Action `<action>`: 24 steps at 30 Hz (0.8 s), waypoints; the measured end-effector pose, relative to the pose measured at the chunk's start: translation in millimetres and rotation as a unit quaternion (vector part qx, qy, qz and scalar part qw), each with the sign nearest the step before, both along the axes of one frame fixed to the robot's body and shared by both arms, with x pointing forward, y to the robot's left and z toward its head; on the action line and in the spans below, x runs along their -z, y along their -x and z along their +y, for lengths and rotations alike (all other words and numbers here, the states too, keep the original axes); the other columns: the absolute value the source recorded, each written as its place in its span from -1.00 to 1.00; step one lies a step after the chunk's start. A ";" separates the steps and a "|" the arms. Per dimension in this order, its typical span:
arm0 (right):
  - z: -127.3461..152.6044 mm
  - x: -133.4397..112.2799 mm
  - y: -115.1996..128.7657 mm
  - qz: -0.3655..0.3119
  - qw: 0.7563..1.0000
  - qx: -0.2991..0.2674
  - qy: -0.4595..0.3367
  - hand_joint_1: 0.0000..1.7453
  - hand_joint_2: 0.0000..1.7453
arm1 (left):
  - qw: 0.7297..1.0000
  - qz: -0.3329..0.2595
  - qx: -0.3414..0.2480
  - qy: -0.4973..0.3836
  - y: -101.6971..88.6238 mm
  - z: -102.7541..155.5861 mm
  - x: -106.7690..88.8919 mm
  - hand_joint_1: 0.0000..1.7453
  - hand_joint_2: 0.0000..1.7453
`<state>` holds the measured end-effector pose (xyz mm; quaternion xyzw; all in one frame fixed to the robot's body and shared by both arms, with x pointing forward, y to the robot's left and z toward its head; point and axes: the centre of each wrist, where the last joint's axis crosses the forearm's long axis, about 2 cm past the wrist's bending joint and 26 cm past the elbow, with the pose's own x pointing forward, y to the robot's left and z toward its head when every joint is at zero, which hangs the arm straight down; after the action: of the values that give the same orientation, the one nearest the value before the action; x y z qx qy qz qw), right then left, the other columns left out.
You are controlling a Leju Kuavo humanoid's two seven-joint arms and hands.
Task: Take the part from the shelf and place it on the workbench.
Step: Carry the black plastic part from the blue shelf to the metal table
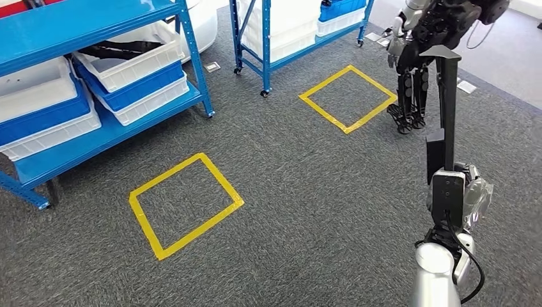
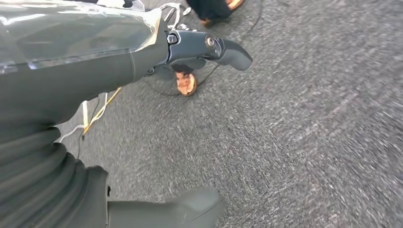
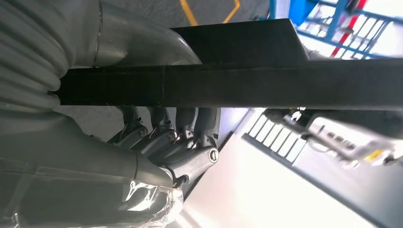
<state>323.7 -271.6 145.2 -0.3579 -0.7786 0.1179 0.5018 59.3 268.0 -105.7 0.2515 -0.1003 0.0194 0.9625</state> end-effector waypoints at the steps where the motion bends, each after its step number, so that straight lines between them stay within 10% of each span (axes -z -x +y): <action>1: -0.1 0.7 0.5 0.001 1.000 0.000 0.000 1.00 1.00 | 1.000 0.000 0.000 0.000 0.0 -0.5 0.0 -1.00 1.00; 10: -2.7 -0.3 1.1 0.002 1.000 0.011 0.007 1.00 1.00 | 1.000 -0.002 -0.003 0.001 -2.1 -1.0 -0.4 -1.00 1.00; 16: -43.9 -51.1 -14.4 -0.040 0.932 0.271 0.236 1.00 1.00 | 0.999 0.009 -0.047 0.000 4.9 -6.6 0.0 -1.00 1.00; 19: -51.7 -70.4 -20.5 -0.084 0.893 0.301 0.323 1.00 1.00 | 0.999 0.010 -0.051 0.002 5.2 -9.0 -0.1 -1.00 1.00; 24: -48.7 -78.3 -23.8 -0.101 0.902 0.292 0.301 1.00 1.00 | 0.998 0.010 -0.055 0.005 0.5 -11.4 -0.9 -1.00 1.00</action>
<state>347.5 -320.3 223.5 -0.7129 -0.6132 0.1580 0.3013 58.8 256.7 -104.7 0.2518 -0.0765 0.0705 0.9622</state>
